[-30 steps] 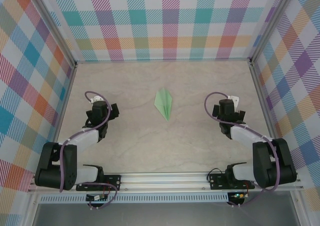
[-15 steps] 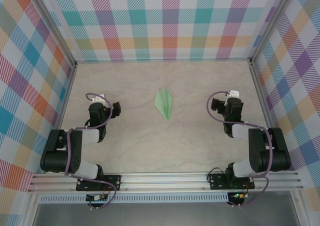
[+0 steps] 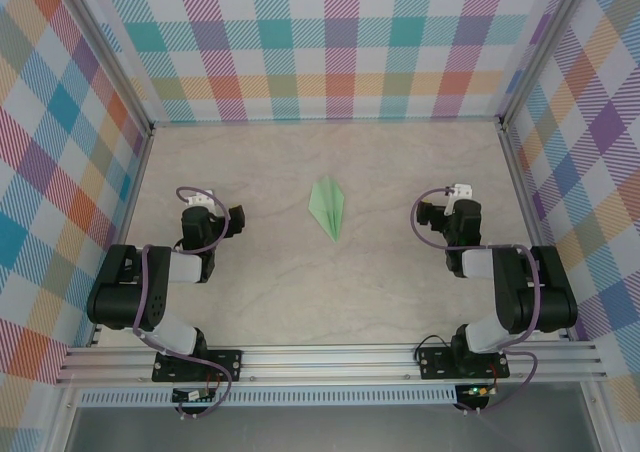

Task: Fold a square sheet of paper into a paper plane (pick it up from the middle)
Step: Reset both arms

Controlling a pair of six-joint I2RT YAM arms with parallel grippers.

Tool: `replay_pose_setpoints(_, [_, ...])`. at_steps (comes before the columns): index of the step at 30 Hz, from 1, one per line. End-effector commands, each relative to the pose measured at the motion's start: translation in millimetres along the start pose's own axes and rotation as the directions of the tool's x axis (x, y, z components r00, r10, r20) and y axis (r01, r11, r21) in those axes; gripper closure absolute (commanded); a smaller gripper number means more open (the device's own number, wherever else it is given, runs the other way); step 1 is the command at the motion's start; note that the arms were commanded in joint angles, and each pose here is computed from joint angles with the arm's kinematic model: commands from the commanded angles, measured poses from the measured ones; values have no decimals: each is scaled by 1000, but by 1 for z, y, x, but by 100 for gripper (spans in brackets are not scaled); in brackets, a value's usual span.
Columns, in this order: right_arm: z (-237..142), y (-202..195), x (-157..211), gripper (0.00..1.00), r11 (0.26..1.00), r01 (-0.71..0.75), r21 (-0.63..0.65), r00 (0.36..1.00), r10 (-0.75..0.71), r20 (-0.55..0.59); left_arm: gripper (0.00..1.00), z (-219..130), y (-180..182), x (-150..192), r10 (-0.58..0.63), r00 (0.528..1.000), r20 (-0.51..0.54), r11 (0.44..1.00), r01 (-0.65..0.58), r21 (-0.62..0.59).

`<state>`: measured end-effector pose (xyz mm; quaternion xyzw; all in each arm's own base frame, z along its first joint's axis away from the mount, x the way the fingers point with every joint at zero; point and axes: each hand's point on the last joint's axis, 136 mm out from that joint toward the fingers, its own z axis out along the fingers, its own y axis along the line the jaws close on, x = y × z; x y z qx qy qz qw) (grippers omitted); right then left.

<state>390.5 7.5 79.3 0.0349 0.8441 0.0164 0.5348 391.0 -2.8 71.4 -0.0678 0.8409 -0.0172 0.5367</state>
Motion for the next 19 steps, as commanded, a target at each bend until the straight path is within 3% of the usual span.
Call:
replay_pose_setpoints(1, [0,3,-13,0,1000,15,-22,998,-14,58,0,2,-3,-10,32,999,33,999,-32,1])
replay_pose_setpoints(4, [0,3,-14,0,1000,15,-22,998,-14,58,0,4,-15,-8,63,998,5,996,-63,64])
replay_pose_setpoints(19, [0,4,-14,0,1000,15,-23,998,-13,57,0,5,-15,-8,65,998,3,996,-65,62])
